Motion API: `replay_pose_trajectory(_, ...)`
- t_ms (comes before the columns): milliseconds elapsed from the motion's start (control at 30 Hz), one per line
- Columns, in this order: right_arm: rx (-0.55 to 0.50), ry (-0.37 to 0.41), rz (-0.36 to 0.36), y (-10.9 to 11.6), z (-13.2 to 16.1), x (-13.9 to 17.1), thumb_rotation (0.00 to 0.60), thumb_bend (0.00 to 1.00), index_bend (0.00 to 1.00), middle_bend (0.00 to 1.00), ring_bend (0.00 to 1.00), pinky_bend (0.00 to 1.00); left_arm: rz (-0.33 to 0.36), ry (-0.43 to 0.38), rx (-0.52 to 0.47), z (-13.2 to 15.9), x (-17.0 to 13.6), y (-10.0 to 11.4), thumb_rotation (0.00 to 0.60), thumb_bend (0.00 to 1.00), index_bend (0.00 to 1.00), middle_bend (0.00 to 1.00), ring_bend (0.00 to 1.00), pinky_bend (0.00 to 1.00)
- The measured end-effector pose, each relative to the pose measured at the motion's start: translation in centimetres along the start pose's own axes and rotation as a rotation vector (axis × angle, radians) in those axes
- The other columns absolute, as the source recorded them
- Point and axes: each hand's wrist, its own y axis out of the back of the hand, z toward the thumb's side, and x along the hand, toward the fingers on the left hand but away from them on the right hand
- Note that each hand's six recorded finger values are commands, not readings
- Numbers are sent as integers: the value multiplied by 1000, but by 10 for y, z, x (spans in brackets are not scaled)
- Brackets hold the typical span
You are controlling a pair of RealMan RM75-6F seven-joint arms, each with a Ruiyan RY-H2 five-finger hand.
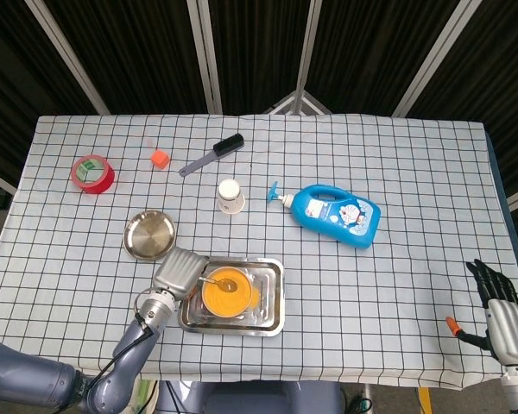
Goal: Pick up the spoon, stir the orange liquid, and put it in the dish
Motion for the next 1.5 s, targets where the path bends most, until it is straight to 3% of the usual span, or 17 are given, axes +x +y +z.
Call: replay_pose_trajectory(1500,0,0,-1,0,0,0,600,311,0,0,0,0,-15,10,8,8,10,-8,600,525,507,1000,1000,1000)
